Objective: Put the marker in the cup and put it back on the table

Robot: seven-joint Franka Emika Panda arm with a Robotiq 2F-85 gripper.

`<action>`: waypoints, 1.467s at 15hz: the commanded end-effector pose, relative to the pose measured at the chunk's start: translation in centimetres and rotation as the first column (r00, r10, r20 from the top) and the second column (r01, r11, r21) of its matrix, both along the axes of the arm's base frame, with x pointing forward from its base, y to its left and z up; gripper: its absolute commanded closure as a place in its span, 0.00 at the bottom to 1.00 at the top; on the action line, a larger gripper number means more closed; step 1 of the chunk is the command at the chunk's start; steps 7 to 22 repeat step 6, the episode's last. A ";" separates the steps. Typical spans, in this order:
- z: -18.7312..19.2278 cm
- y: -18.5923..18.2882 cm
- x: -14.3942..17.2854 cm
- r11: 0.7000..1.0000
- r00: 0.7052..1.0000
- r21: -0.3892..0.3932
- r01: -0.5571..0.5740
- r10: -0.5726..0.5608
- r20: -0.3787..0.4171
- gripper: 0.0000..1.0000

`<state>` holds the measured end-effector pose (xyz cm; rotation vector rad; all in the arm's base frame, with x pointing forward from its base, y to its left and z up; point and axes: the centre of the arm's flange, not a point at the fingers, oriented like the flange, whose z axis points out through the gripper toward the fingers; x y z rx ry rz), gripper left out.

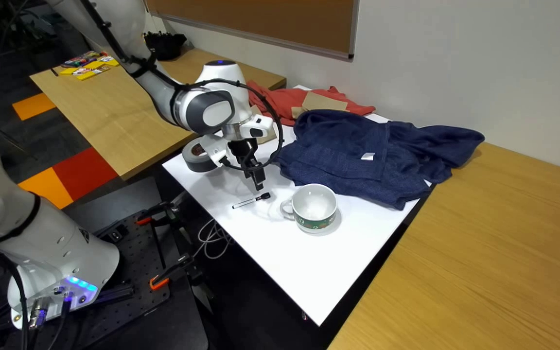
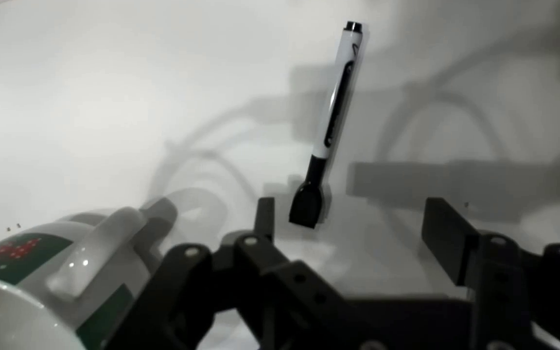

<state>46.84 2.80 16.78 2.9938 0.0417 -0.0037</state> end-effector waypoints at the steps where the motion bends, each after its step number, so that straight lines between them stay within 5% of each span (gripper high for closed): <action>1: 0.2 0.1 0.4 1.000 1.000 -0.006 0.002 -0.002 0.017 0.00; 2: 0.1 0.0 0.1 1.000 1.000 -0.002 -0.004 0.004 0.003 0.07; 4: 0.1 0.0 0.1 1.000 1.000 -0.002 -0.006 0.006 0.004 0.00; 22: 0.1 0.0 0.2 1.000 1.000 -0.002 -0.006 0.006 0.004 0.00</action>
